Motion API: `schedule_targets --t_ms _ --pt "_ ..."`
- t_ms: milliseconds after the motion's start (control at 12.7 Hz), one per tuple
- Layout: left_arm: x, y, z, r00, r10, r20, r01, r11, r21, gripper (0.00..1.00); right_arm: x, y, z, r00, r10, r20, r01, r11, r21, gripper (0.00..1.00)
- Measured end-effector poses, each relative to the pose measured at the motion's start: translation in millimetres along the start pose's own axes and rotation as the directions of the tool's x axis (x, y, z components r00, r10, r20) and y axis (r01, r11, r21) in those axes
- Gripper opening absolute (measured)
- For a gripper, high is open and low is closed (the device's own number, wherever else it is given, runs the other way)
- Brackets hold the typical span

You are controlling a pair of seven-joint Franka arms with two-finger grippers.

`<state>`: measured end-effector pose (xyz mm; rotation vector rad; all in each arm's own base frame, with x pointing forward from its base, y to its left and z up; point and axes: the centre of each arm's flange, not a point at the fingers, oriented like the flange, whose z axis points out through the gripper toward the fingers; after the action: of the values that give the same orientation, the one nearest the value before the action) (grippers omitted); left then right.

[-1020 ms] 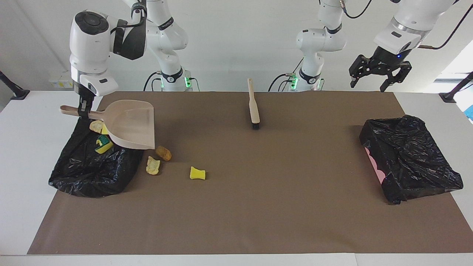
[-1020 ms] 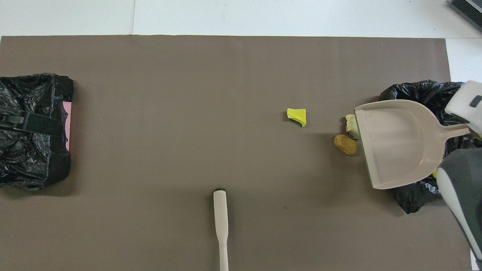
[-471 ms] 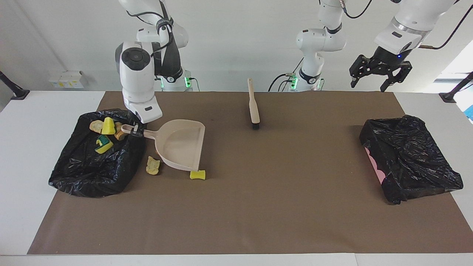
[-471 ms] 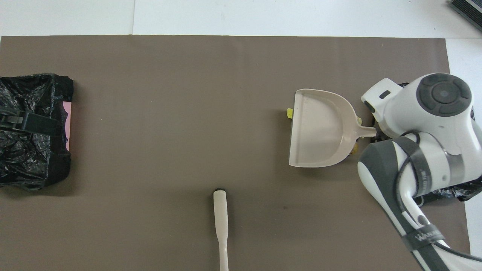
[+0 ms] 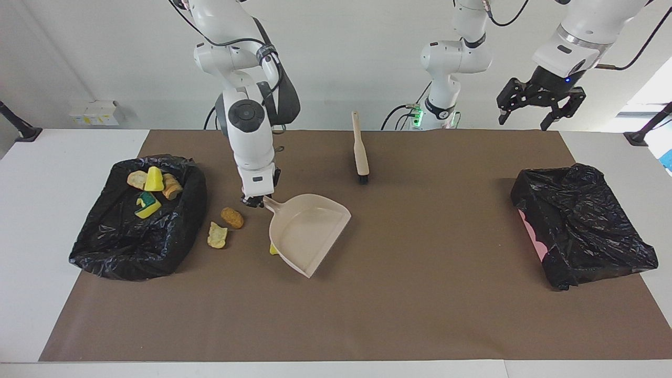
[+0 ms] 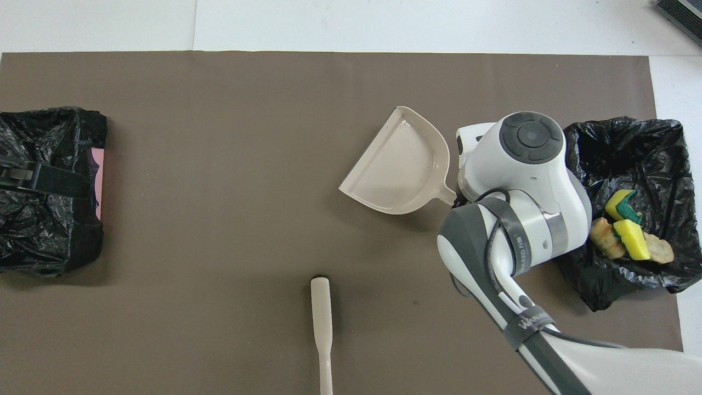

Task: Sweep and dump trash in bin
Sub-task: 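Lift the empty dustpan out of the bag with the right gripper, then lower the dustpan onto the mat near the remaining debris with the right gripper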

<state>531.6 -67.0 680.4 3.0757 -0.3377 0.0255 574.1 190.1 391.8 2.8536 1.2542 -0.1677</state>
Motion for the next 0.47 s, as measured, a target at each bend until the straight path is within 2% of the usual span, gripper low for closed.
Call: schedule_targets --t_ms 235,471 --pt "0.0 0.0 0.0 1.000 0.000 0.000 0.000 1.000 0.000 1.00 38.1 -35.6 6.4 0.969 0.248 -0.010 -0.247 0.968 0.048 0.31" --pt "-0.5 0.0 -0.1 1.000 0.000 0.001 0.000 1.000 0.000 1.00 78.6 -65.1 19.9 0.881 0.473 0.007 -0.473 0.878 0.072 0.31"
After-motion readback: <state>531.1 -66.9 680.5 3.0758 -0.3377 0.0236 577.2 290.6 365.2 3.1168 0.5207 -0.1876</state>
